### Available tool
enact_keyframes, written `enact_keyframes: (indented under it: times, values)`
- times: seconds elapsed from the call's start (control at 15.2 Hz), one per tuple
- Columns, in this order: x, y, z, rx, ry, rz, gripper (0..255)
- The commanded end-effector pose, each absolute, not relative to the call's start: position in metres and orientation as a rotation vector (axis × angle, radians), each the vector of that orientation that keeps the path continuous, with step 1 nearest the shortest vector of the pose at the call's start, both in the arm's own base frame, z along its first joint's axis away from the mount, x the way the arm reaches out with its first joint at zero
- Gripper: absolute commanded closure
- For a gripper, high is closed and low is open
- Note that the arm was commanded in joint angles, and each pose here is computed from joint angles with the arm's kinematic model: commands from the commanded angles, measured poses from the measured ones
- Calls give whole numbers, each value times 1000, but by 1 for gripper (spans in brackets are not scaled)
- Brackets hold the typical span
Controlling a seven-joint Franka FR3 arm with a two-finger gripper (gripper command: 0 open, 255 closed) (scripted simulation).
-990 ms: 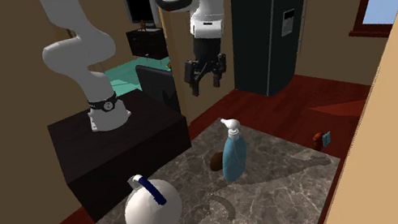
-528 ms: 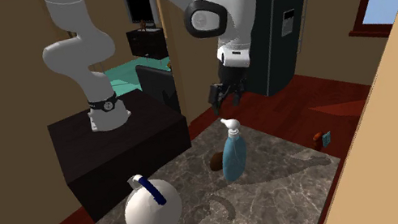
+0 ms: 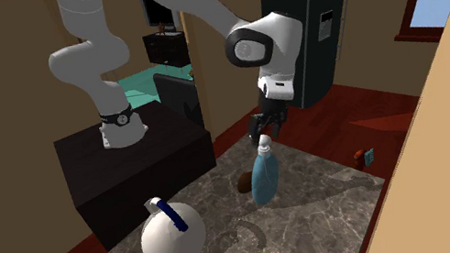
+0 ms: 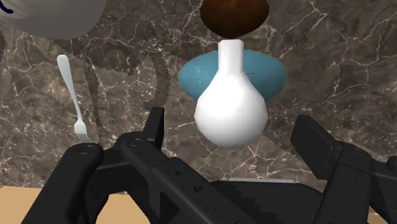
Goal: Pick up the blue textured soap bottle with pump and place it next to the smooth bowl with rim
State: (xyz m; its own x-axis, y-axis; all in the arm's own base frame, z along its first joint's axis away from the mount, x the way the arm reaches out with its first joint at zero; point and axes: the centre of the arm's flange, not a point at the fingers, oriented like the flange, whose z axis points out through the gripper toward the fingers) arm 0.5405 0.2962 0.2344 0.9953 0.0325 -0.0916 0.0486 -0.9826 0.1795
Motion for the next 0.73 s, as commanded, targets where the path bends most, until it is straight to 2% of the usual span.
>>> enact_keyframes:
  times: [0.0, 0.59, 0.66]
  values:
    - [541, 294, 223, 2956, 60, -131, 0]
    - [541, 292, 215, 2956, 60, -131, 0]
    - [541, 292, 215, 2956, 60, -131, 255]
